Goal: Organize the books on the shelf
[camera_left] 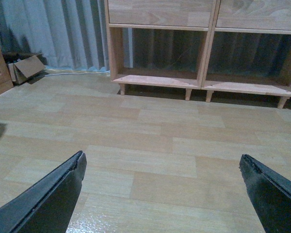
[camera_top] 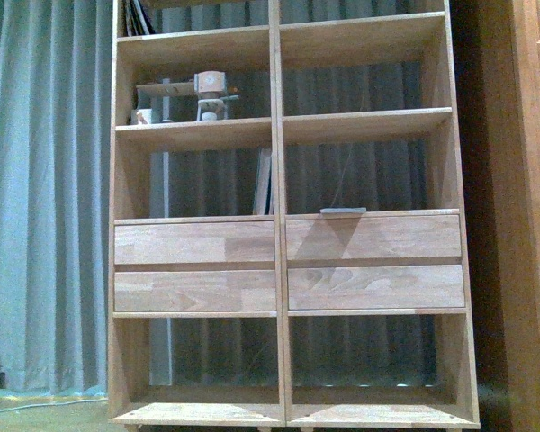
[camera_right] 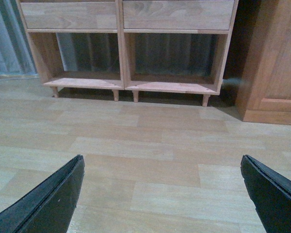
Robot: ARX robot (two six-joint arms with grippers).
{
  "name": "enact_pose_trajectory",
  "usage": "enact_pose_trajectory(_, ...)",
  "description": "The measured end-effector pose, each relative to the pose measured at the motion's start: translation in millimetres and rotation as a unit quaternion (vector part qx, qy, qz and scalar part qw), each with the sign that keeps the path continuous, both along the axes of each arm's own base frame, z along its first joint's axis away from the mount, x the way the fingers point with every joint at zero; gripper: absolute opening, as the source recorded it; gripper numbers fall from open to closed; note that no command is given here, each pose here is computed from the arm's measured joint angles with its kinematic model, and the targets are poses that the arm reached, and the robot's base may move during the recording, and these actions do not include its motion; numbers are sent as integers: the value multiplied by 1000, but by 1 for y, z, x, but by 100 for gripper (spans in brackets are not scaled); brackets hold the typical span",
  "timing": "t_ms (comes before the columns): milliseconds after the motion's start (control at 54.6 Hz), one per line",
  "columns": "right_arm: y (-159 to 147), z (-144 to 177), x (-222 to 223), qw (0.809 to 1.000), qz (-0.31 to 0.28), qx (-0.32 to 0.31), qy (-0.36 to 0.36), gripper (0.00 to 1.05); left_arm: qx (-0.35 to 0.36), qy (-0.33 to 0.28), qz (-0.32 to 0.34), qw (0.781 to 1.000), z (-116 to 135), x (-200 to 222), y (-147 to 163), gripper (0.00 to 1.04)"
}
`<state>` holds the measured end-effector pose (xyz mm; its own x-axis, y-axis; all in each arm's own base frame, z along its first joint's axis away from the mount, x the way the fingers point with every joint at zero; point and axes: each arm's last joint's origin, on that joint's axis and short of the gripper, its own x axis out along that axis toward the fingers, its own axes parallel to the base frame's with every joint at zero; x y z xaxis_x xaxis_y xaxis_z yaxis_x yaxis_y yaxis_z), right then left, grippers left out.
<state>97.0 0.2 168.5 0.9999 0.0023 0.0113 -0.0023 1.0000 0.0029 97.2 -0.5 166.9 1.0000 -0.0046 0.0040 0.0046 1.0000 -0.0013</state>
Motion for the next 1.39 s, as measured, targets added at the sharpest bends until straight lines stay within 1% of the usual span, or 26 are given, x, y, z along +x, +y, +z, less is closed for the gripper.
enact_pose_trajectory(1393, 0, 0, 0, 1000, 0, 0, 0, 98, 0, 0, 0, 1000, 0, 0, 0, 98)
